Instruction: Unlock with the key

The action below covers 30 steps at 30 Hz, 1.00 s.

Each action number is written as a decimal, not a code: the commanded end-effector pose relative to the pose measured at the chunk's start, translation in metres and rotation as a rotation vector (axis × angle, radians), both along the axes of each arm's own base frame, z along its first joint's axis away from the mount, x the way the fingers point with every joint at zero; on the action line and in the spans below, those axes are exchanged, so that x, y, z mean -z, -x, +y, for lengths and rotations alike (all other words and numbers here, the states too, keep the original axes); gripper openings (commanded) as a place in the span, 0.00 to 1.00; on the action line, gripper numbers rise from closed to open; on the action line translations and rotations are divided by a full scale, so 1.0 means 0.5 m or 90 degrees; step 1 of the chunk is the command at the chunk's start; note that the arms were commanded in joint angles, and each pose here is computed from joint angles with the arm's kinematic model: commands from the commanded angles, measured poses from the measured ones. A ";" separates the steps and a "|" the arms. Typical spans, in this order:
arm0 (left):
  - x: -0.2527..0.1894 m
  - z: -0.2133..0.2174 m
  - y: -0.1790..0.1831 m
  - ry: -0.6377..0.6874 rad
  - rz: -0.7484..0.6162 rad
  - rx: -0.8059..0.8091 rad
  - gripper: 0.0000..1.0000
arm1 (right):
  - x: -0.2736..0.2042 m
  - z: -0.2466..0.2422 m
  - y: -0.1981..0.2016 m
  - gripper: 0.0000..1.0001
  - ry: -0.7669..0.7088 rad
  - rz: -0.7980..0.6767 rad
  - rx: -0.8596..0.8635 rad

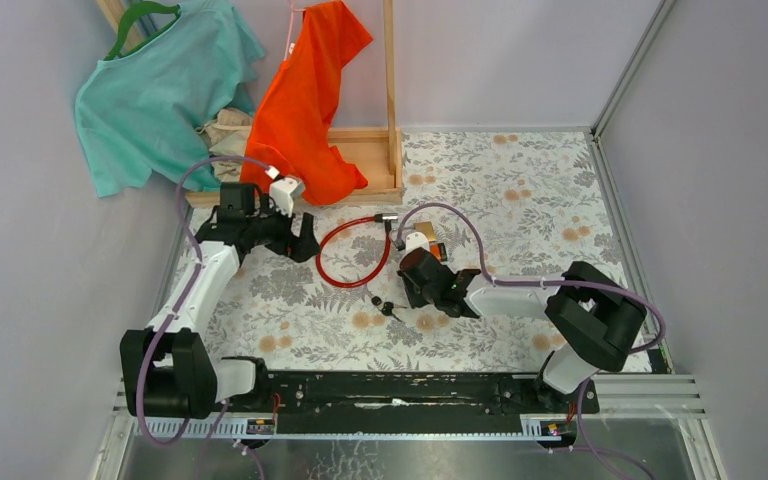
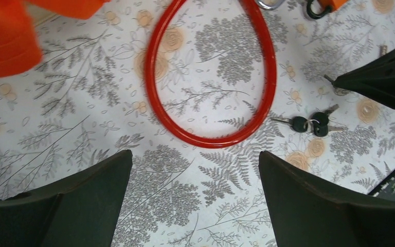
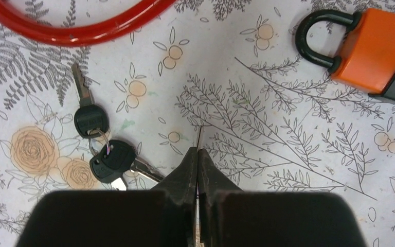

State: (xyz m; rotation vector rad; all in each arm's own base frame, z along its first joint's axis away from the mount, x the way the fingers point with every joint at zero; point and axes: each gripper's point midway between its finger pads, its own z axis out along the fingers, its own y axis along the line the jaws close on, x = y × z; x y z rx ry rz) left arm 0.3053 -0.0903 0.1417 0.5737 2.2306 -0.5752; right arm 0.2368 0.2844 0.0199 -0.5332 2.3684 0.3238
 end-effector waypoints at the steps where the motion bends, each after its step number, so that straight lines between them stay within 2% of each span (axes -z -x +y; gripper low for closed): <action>1: -0.019 -0.040 0.009 0.006 -0.009 0.064 1.00 | -0.042 0.022 0.017 0.00 -0.041 -0.011 -0.059; 10: -0.003 -0.125 0.063 0.015 0.039 0.212 1.00 | -0.151 0.073 0.058 0.00 -0.147 -0.030 -0.186; 19: -0.080 -0.210 0.164 0.137 0.088 0.401 0.97 | -0.294 0.132 0.149 0.00 -0.286 0.001 -0.378; 22: -0.108 -0.228 0.191 0.172 0.084 0.442 0.93 | -0.337 0.145 0.172 0.00 -0.328 0.006 -0.433; 27: -0.143 -0.247 0.233 0.218 0.076 0.484 0.80 | -0.397 0.163 0.193 0.00 -0.377 0.005 -0.502; 30: -0.150 -0.259 0.256 0.234 0.082 0.506 0.71 | -0.410 0.173 0.193 0.00 -0.376 0.005 -0.520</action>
